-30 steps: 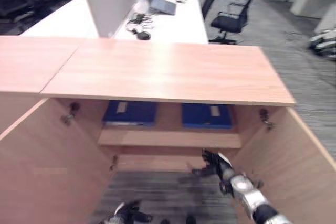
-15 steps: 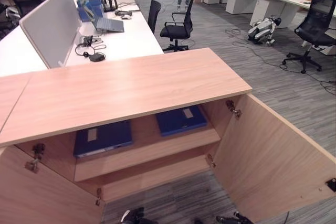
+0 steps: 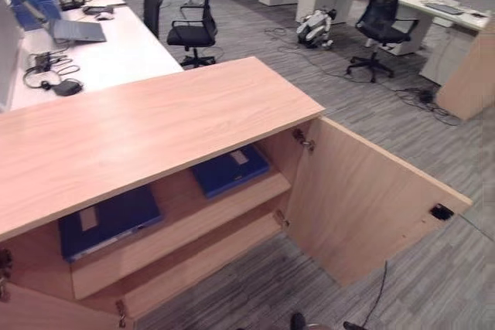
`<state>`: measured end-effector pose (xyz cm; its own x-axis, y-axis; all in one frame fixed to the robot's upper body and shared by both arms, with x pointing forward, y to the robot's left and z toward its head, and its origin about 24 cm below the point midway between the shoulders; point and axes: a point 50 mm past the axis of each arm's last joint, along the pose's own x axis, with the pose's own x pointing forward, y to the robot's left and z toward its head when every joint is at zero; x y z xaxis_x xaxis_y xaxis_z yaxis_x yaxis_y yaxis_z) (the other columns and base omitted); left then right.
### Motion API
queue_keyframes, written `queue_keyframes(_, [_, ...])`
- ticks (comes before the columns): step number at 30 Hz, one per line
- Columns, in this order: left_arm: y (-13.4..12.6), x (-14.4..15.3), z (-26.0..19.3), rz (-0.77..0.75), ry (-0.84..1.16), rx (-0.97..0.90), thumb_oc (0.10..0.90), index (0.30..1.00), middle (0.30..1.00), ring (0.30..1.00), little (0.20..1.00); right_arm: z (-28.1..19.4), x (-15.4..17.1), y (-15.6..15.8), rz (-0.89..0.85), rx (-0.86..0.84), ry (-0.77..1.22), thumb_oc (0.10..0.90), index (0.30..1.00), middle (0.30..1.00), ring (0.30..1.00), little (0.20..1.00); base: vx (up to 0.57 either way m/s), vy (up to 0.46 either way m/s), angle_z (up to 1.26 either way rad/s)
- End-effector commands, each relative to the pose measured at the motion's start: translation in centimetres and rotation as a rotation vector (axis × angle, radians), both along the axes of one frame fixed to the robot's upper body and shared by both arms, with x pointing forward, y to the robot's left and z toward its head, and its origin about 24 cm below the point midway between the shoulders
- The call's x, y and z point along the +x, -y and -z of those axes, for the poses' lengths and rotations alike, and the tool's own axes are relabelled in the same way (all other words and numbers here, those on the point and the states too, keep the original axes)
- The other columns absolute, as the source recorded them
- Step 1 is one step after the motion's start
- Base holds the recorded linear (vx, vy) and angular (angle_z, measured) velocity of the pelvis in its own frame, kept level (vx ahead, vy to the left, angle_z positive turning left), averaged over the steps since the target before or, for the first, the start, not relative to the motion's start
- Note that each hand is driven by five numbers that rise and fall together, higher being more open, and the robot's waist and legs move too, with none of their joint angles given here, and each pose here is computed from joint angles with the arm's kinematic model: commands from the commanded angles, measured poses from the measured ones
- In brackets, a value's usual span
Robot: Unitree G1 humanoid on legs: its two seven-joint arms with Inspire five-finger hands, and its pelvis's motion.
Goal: Put the empty folder in the office cabinet
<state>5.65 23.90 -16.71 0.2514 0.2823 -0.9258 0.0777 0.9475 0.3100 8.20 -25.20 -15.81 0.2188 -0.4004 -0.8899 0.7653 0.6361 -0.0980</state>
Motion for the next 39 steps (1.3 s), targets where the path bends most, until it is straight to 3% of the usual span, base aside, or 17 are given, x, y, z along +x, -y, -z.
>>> queue_keyframes(1, [0.1,1.3,-0.2,0.017,0.049,-0.016,0.8,0.9,0.9,0.9,0.9,-3.5,5.1,4.5,0.016,-0.212,0.211,0.8,0.9,0.9,0.9,0.9,0.06,-0.087,-0.68])
queue_keyframes(4, [0.1,1.5,-0.3,-0.023,0.073,-0.045,0.8,0.9,0.9,0.9,0.9,-8.1,9.8,6.7,-0.093,-0.389,0.394,0.8,0.9,0.9,0.9,0.9,0.09,-0.098,-0.6])
queue_keyframes(8, [0.6,1.7,-0.2,-0.034,0.086,-0.082,0.8,0.9,0.9,0.9,0.9,-13.0,13.6,8.1,-0.254,-0.555,0.532,0.8,0.9,0.9,0.9,0.9,0.11,-0.111,-0.34])
queue_keyframes(14, [0.3,1.5,-0.3,-0.054,0.083,-0.089,0.8,0.9,0.9,0.9,0.9,-19.2,18.4,7.9,-0.456,-0.719,0.707,0.8,0.9,0.9,0.9,0.9,0.05,-0.085,-0.01])
queue_keyframes(21, [-0.2,0.3,-0.1,-0.096,0.045,-0.08,0.8,0.9,0.9,0.9,0.9,-23.7,22.2,5.7,-0.649,-0.755,0.872,0.8,0.9,0.9,0.9,0.9,0.03,-0.051,0.04])
queue_keyframes(26, [-0.4,-0.2,-0.1,-0.121,0.036,-0.091,0.8,0.9,0.9,0.9,0.9,-26.1,23.9,2.0,-0.911,-0.699,0.997,0.8,0.9,0.9,0.9,0.9,0.0,-0.03,0.05])
queue_keyframes(29, [0.0,0.0,-0.1,-0.121,0.045,-0.128,0.8,0.9,0.9,0.9,0.9,-27.9,24.0,-3.8,-1.227,-0.519,1.173,0.8,0.9,0.9,0.9,0.9,0.0,-0.008,-0.04])
queue_keyframes(32, [0.1,0.2,-0.1,-0.115,0.049,-0.135,0.8,0.9,0.9,0.9,0.9,-28.3,23.6,-6.0,-1.321,-0.432,1.241,0.8,0.9,0.9,0.9,0.9,0.0,-0.001,-0.08])
queue_keyframes(35, [0.3,0.5,-0.1,-0.096,0.051,-0.141,0.8,0.9,0.9,0.9,0.9,-29.1,22.3,-10.0,-1.495,-0.267,1.349,0.8,0.9,0.9,0.9,0.9,0.0,0.005,-0.16])
queue_keyframes(39, [0.4,0.8,-0.1,-0.087,0.054,-0.136,0.8,0.9,0.9,0.9,0.9,-29.3,20.8,-14.3,-1.587,-0.028,1.456,0.8,0.9,0.9,0.9,0.9,0.0,0.015,-0.13])
